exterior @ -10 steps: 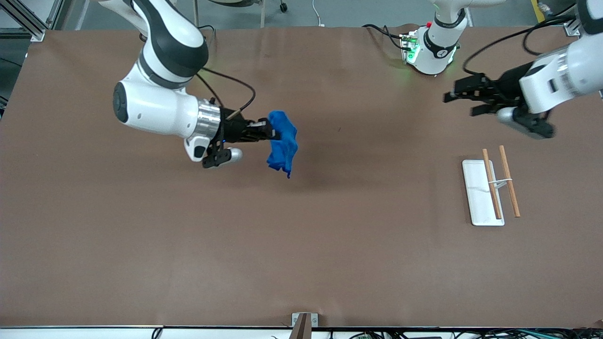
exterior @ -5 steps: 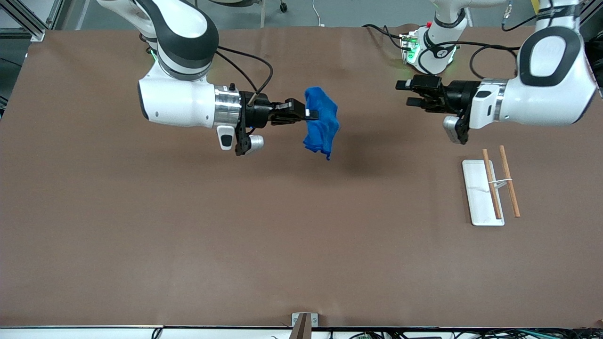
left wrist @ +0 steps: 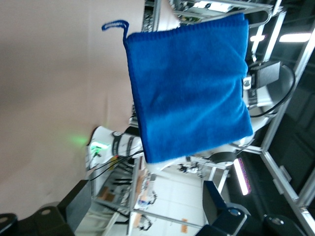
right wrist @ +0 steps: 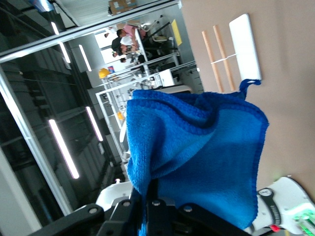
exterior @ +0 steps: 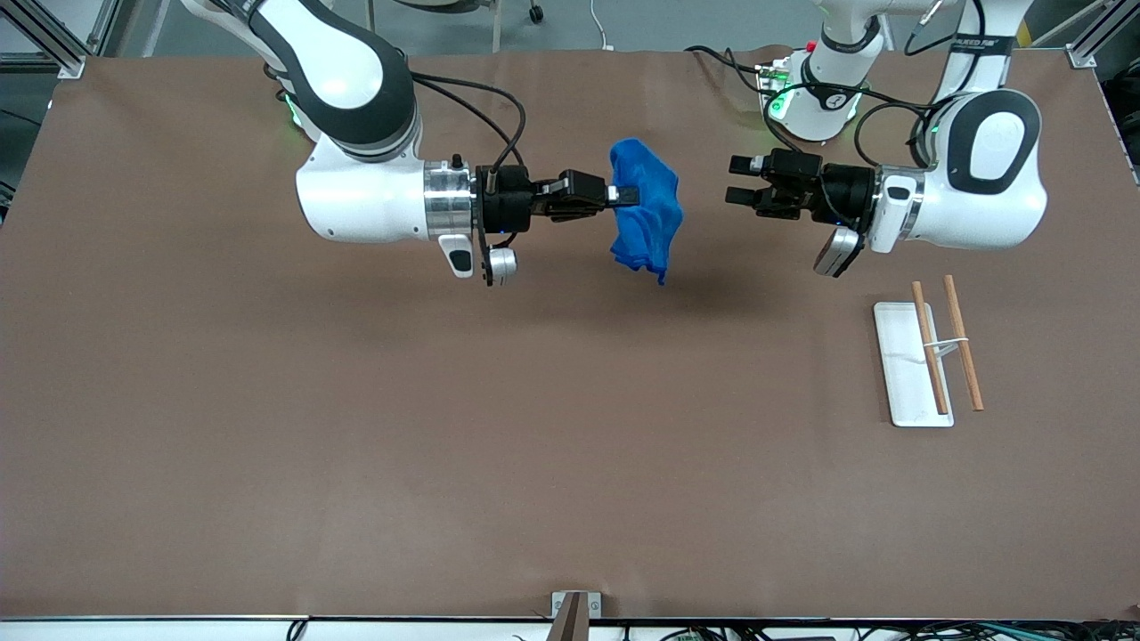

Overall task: Right arm passes towel to left arm to hang
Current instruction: 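Grasp the towel with the left gripper while the right gripper holds it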

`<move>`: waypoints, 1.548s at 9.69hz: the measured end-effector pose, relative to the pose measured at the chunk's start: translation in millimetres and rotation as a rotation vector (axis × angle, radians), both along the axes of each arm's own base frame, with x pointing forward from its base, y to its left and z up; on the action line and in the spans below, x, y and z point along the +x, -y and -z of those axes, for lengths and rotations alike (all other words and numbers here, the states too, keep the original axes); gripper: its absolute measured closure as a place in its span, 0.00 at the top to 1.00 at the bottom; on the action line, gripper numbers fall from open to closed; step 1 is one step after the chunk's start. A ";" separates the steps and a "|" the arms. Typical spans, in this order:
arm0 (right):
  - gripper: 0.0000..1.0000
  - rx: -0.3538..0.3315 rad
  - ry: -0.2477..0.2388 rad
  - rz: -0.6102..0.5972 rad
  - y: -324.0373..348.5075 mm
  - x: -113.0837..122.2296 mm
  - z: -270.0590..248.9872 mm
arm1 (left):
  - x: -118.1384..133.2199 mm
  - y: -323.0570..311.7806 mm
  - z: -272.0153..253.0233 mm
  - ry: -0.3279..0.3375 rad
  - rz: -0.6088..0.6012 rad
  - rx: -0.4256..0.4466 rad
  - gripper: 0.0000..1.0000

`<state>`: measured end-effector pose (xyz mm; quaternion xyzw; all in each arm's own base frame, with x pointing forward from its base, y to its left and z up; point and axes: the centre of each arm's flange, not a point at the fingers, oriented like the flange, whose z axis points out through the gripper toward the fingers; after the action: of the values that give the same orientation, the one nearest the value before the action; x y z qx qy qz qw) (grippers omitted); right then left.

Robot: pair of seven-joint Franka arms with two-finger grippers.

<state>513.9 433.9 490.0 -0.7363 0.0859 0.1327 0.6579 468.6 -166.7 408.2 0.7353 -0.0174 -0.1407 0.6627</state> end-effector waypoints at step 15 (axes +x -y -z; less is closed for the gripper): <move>0.05 0.129 -0.042 0.029 -19.8 -15.4 -5.3 | 9.2 23.6 -3.9 0.012 -0.341 -0.237 0.02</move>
<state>498.4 453.7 495.3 -0.6881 0.1016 0.1441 0.7039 477.8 -190.2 412.1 0.6453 0.0869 -0.0193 0.7587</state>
